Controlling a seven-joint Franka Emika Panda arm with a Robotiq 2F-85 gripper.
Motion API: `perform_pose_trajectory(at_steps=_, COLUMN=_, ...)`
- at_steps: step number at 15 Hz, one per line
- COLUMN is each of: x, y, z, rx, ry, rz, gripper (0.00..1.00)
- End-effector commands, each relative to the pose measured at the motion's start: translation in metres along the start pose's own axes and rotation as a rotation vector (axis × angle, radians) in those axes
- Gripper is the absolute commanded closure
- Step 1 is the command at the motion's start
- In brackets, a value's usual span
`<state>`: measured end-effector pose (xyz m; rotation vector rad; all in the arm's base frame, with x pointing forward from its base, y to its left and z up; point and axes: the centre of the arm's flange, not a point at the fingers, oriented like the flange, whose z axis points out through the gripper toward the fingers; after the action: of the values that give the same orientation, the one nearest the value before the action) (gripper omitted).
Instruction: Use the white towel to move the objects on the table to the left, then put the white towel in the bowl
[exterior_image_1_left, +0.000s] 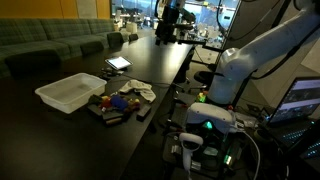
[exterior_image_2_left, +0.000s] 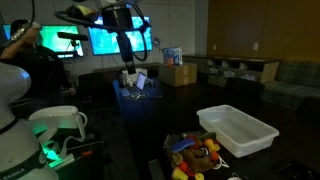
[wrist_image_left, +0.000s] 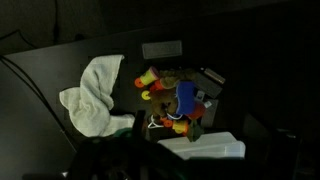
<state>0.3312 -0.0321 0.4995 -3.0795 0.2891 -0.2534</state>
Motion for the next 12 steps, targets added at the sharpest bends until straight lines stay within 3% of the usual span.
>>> perform_pose_trajectory(at_steps=1, x=0.065, y=0.020, z=0.039, rx=-0.023, ry=0.021, rz=-0.023, gripper=0.00)
perform_pose_trajectory(at_steps=5, x=0.116, y=0.054, z=0.109, rx=-0.063, ry=0.054, rz=-0.066, gripper=0.00)
perform_pose_trajectory(at_steps=12, x=0.168, y=0.123, z=0.247, rx=-0.098, ry=0.065, rz=-0.183, gripper=0.00)
